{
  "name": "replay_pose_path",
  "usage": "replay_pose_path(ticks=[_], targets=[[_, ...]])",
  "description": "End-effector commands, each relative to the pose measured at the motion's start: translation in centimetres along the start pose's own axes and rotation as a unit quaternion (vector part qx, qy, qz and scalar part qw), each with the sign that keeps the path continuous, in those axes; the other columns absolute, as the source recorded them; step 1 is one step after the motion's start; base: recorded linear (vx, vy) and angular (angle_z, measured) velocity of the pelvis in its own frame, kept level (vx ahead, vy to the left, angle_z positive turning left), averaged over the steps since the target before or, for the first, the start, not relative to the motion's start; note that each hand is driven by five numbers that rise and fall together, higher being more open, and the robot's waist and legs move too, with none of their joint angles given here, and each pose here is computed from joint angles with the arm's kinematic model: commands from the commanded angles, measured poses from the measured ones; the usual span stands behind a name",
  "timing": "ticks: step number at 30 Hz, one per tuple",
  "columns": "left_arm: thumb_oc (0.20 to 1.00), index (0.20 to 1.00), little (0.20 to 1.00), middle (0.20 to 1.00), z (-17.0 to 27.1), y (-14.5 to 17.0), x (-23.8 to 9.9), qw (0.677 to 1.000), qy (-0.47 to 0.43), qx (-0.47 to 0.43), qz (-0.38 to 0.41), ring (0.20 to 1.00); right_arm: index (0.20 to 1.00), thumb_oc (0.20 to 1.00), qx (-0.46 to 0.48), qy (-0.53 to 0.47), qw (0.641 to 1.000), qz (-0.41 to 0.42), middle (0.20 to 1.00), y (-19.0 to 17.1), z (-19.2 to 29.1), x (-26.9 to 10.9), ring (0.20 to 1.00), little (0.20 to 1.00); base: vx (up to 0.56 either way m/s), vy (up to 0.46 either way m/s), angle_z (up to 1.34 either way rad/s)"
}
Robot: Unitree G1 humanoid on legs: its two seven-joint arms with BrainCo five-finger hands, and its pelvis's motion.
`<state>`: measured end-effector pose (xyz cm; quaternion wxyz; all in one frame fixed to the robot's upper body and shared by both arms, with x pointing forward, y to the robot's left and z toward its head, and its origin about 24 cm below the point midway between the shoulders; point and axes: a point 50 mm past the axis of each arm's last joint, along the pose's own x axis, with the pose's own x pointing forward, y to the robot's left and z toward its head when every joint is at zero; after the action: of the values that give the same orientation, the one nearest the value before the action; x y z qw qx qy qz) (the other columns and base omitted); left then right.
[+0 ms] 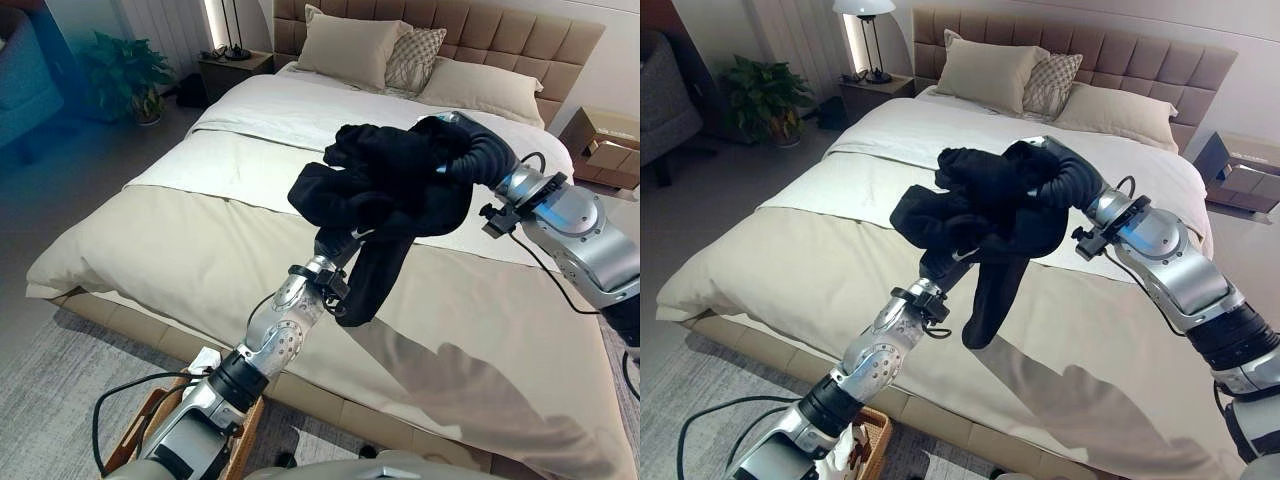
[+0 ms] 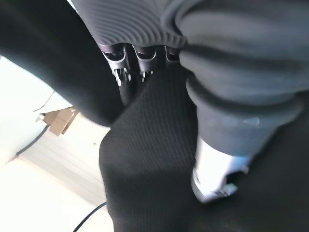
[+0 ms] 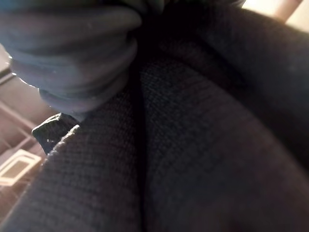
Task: Pick up clothes into the bucket
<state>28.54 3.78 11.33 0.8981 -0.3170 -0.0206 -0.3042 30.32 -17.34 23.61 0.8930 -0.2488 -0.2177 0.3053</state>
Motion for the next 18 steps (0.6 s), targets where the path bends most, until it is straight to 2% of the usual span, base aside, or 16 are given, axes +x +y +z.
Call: replay_pose_path(ticks=[1, 4, 5, 6, 7, 8, 9, 16, 18], targets=[[0.200, 0.200, 0.200, 0.200, 2.3, -2.9, 1.3, 0.994, -0.063, 0.016, -0.083, 0.200, 0.200, 0.200, 0.013, -0.031, 0.999, 0.024, 0.200, 0.9, 1.2, -0.1, 0.200, 0.200, 0.00, 0.000, 0.00], [0.200, 0.200, 0.200, 0.200, 2.6, -2.9, 1.2, 0.994, -0.073, 0.026, -0.081, 0.200, 0.200, 0.200, 0.018, -0.037, 0.999, 0.019, 0.200, 1.1, 1.2, -0.1, 0.200, 0.200, 0.00, 0.000, 0.00], [0.200, 0.200, 0.200, 0.200, 2.7, -2.9, 1.2, 0.993, -0.076, 0.031, -0.081, 0.200, 0.278, 0.278, 0.019, -0.038, 0.999, 0.018, 0.278, 1.1, 1.2, -0.1, 0.278, 0.278, 0.00, 0.000, 0.00], [0.200, 0.200, 0.200, 0.200, 2.8, -3.0, 1.2, 0.993, -0.079, 0.031, -0.081, 0.200, 0.451, 0.451, 0.020, -0.040, 0.999, 0.015, 0.451, 1.2, 1.2, -0.2, 0.451, 0.451, 0.00, 0.000, 0.00], [0.200, 0.200, 0.200, 0.200, 3.1, -3.0, 1.2, 0.992, -0.086, 0.036, -0.079, 0.200, 0.485, 0.485, 0.025, -0.041, 0.999, 0.013, 0.485, 1.3, 1.1, -0.3, 0.485, 0.485, 0.00, 0.000, 0.00], [0.200, 0.200, 0.200, 0.200, 3.2, -3.0, 1.1, 0.992, -0.090, 0.037, -0.078, 0.200, 0.570, 0.570, 0.027, -0.041, 0.999, 0.013, 0.570, 1.4, 1.0, -0.4, 0.570, 0.570, 0.00, 0.000, 0.00], [0.200, 0.200, 0.200, 0.200, 3.3, -2.9, 1.1, 0.992, -0.095, 0.039, -0.076, 0.200, 1.000, 1.000, 0.028, -0.042, 0.999, 0.015, 1.000, 1.5, 1.0, -0.4, 1.000, 1.000, 0.00, 0.000, 0.00], [0.200, 0.200, 0.200, 0.200, 3.7, -2.8, 0.8, 0.991, -0.113, 0.032, -0.067, 0.200, 1.000, 1.000, 0.043, -0.052, 0.998, -0.011, 1.000, 1.5, 0.9, -0.9, 1.000, 1.000, 0.00, 0.000, 0.00], [0.200, 0.200, 0.200, 0.200, 4.2, -2.4, 0.2, 0.990, -0.128, 0.012, -0.054, 0.200, 1.000, 1.000, 0.056, -0.061, 0.994, -0.075, 1.000, 0.7, 0.4, -1.6, 1.000, 1.000, 0.00, 0.000, 0.00]])
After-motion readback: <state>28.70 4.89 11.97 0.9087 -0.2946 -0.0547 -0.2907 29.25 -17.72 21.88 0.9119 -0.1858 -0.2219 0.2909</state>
